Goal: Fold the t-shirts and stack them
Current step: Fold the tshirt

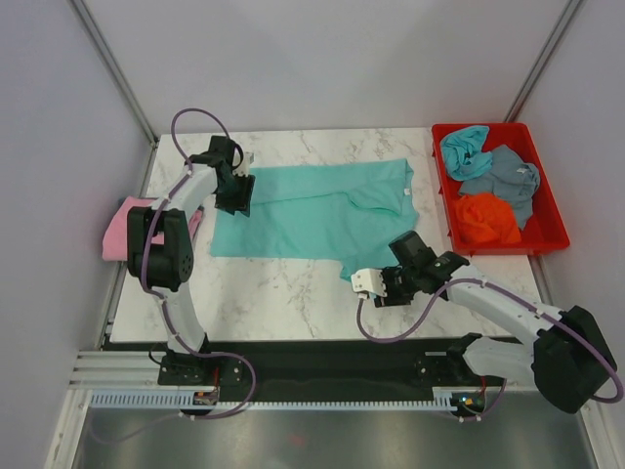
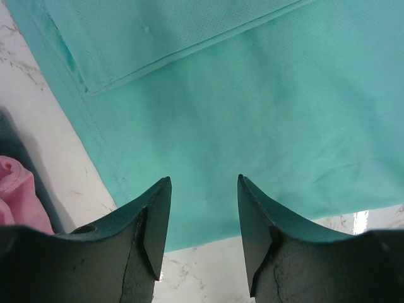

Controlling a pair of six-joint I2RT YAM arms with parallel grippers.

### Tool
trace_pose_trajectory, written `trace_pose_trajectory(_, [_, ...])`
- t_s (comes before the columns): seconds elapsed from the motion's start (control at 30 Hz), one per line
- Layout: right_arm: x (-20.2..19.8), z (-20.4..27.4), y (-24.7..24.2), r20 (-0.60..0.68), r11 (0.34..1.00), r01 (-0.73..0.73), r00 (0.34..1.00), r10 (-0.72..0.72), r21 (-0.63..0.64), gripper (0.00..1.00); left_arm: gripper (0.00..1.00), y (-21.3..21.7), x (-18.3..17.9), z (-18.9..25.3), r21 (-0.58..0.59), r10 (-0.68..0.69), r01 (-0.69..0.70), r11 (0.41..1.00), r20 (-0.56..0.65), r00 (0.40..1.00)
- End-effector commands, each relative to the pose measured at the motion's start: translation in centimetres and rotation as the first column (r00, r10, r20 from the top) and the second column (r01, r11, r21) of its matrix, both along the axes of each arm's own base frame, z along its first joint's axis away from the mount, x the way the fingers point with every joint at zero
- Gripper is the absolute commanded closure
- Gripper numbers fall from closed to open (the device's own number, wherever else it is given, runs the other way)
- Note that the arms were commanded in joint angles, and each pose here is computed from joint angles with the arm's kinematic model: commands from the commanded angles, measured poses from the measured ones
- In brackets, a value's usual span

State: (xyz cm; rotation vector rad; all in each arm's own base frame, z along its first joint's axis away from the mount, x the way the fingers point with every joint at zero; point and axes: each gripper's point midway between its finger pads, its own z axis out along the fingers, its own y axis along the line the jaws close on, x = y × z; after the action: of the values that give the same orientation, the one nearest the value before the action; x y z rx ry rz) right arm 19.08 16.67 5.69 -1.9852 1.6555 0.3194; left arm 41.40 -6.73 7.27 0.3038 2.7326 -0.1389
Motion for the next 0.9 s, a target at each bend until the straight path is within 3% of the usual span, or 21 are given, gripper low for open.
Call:
trace_pose_trajectory(0.0, [-1.5,-1.0,-0.2,-0.068,0.997,-0.072,0.995,0.069,-0.04,0.5,0.46,-0.6,1.0,1.1,-0.035,0.022,-0.02,0.999,0.047,0.999])
trace_pose_trajectory(0.57, [0.7,-4.2,0.1,-0.072,0.991,-0.043,0.997,0.034,-0.13,0.58,0.46,1.1,-0.4,0.9,-0.041,0.084,-0.083,0.996,0.02,0.996])
trace_pose_trajectory(0.7, [0.9,-4.7,0.1,-0.067,0.989,-0.034,0.997,0.024,-0.145,0.77,0.46,2.5,-2.3,0.4,-0.016,0.121,-0.121,0.992,-0.013,0.993])
trace_pose_trajectory(0.73, [0.9,-4.7,-0.1,-0.064,0.988,-0.024,0.998,0.014,-0.15,0.88,0.46,3.0,-2.7,0.3,-0.024,0.158,-0.159,0.987,-0.023,0.987])
trace_pose_trajectory(0.87, [1.1,-4.5,-0.1,-0.051,0.99,0.006,0.999,-0.013,-0.14,0.98,0.45,5.1,-4.5,0.5,-0.028,0.221,-0.222,0.975,-0.036,0.975])
